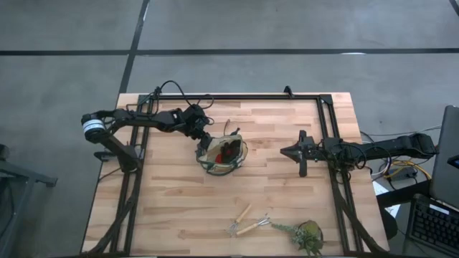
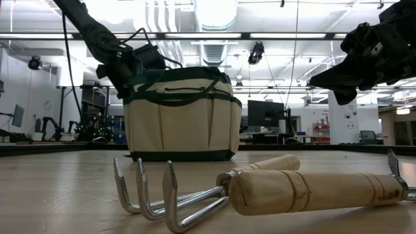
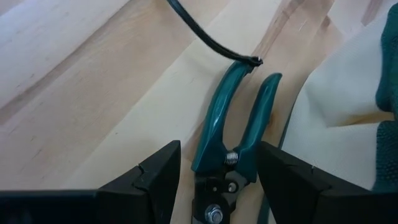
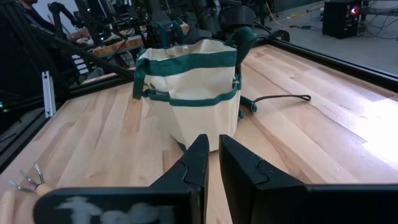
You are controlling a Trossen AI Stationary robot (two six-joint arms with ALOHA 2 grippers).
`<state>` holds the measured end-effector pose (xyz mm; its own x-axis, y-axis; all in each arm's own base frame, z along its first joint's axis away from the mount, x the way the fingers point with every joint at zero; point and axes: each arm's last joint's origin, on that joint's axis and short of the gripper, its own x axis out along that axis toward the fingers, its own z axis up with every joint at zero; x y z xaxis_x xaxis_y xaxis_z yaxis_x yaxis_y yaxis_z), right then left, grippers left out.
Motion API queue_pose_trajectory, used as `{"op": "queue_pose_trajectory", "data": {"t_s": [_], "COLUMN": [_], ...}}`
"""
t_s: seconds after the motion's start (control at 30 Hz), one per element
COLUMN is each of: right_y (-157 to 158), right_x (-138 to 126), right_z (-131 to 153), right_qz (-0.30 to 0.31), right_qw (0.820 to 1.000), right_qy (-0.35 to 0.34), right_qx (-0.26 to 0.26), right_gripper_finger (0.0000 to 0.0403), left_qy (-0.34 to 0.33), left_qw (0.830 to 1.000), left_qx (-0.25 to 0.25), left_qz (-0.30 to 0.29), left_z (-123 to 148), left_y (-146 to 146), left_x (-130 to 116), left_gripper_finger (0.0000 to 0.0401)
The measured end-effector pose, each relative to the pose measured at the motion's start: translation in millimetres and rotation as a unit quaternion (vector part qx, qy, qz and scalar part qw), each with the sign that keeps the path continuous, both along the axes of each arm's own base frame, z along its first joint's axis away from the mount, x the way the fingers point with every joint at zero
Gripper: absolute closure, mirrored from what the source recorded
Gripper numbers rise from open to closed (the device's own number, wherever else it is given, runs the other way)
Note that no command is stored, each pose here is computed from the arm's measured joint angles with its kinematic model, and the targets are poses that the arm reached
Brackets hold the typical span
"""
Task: Pick & Place Garden tools in Gardening bag
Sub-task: Put the green shear scissors into the gardening bag
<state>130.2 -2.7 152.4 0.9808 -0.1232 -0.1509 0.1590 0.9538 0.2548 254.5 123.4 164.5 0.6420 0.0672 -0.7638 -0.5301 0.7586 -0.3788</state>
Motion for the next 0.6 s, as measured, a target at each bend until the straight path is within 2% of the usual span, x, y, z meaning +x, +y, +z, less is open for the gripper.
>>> {"op": "queue_pose_trajectory", "data": {"t_s": [0.23,0.43,0.6], "right_y": [0.0,0.0,0.0], "right_x": [0.0,0.0,0.0], "right_z": [0.0,0.0,0.0], "right_qz": [0.0,0.0,0.0], "right_qw": [1.0,1.0,1.0], "right_qy": [0.0,0.0,0.0], "right_qx": [0.0,0.0,0.0], "right_gripper_finger": [0.0369,0.0369,0.0369], "left_qy": [0.006,0.026,0.026], "left_qw": [1.0,0.999,0.998], "left_qx": [0.008,0.045,0.052], "left_qz": [-0.023,0.001,-0.003], "left_z": [-0.8,-1.4,-1.2], "left_y": [-1.2,1.2,1.4], "left_x": [-0.7,-1.8,-1.6], "left_gripper_finger": [0.0192,0.0192,0.0192]}}
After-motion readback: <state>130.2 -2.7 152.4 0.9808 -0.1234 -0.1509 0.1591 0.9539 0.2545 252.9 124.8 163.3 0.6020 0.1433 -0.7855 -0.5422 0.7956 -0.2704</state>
